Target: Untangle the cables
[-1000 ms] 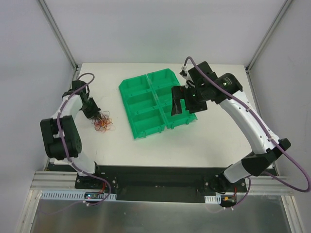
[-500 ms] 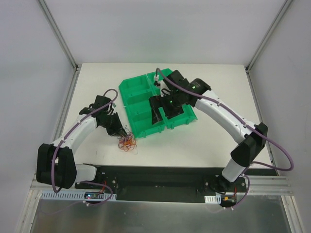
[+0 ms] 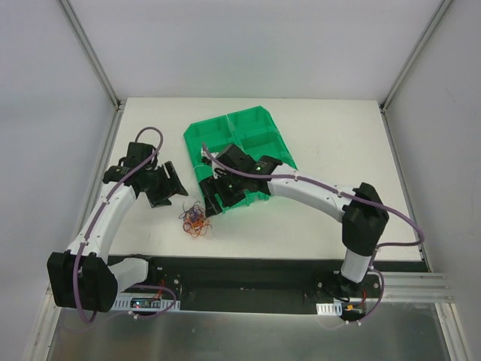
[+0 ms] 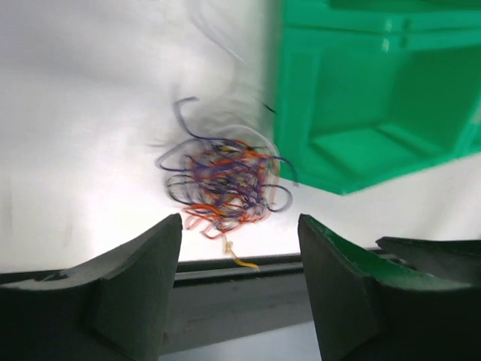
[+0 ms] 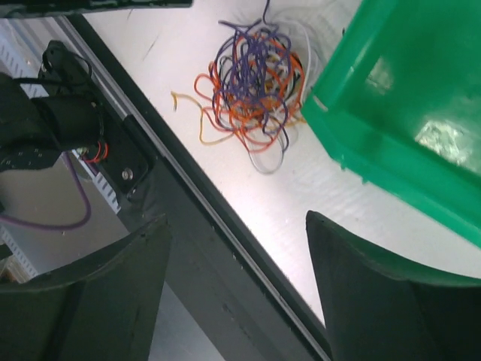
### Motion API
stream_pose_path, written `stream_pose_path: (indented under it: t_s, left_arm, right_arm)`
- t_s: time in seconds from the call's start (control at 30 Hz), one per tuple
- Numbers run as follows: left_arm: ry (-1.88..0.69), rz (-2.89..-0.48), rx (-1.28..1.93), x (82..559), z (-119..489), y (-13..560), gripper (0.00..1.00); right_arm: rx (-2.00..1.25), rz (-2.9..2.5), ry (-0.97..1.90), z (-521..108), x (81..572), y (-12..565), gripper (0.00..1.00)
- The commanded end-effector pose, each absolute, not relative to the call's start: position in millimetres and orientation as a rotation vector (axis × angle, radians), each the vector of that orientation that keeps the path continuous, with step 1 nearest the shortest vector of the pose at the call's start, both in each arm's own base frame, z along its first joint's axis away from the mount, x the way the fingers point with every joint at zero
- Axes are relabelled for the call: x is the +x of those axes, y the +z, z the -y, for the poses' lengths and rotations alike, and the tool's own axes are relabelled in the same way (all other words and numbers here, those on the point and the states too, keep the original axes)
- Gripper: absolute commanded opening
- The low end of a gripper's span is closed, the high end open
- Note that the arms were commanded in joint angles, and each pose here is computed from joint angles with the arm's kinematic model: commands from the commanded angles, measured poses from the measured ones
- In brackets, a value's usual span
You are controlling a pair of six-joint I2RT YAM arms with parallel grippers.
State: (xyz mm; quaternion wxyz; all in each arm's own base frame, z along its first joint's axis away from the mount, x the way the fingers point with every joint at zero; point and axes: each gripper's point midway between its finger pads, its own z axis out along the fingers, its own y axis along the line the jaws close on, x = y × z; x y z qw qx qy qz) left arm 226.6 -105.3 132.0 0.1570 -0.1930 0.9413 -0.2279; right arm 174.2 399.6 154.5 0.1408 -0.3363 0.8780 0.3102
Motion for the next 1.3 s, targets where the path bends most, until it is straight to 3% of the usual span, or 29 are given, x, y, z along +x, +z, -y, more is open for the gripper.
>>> stream_pose_path:
  t_s: [0.0,0.1,0.3,0.53,0.83,0.97,1.1,1.27]
  left_arm:
    - [-0.298,-2.701,-0.654,207.3,56.1,127.3,0.59]
    - [-0.295,-2.722,-0.675,193.8,55.3,115.8,0.55]
    - [-0.565,-2.831,-0.652,172.7,88.8,90.4,0.56]
    - [-0.726,-2.841,-0.749,181.2,108.4,79.4,0.55]
    - [-0.674,-2.831,-0.858,183.3,97.8,68.5,0.5]
    - [-0.712,-2.832,-0.89,182.4,97.7,67.0,0.52]
    - [-0.806,-2.821,-0.856,188.2,106.1,68.8,0.65]
    - [-0.817,-2.817,-0.885,194.2,107.3,68.5,0.66]
  right_arm:
    - [-0.938,-2.422,0.989,-446.0,181.4,169.6,0.71]
    - [-0.937,-2.443,0.957,-454.3,183.4,153.5,0.64]
    - [-0.914,-2.468,0.988,-474.2,189.8,133.1,0.53]
    - [-0.938,-2.49,0.955,-484.8,197.4,114.7,0.46]
    - [-0.941,-2.512,0.868,-489.0,210.3,100.2,0.38]
    - [-0.959,-2.528,0.84,-487.3,210.1,101.4,0.2]
    - [-0.972,-2.508,0.88,-487.1,206.4,109.4,0.07]
    - [-0.98,-2.547,0.908,-488.1,200.5,100.8,0.17]
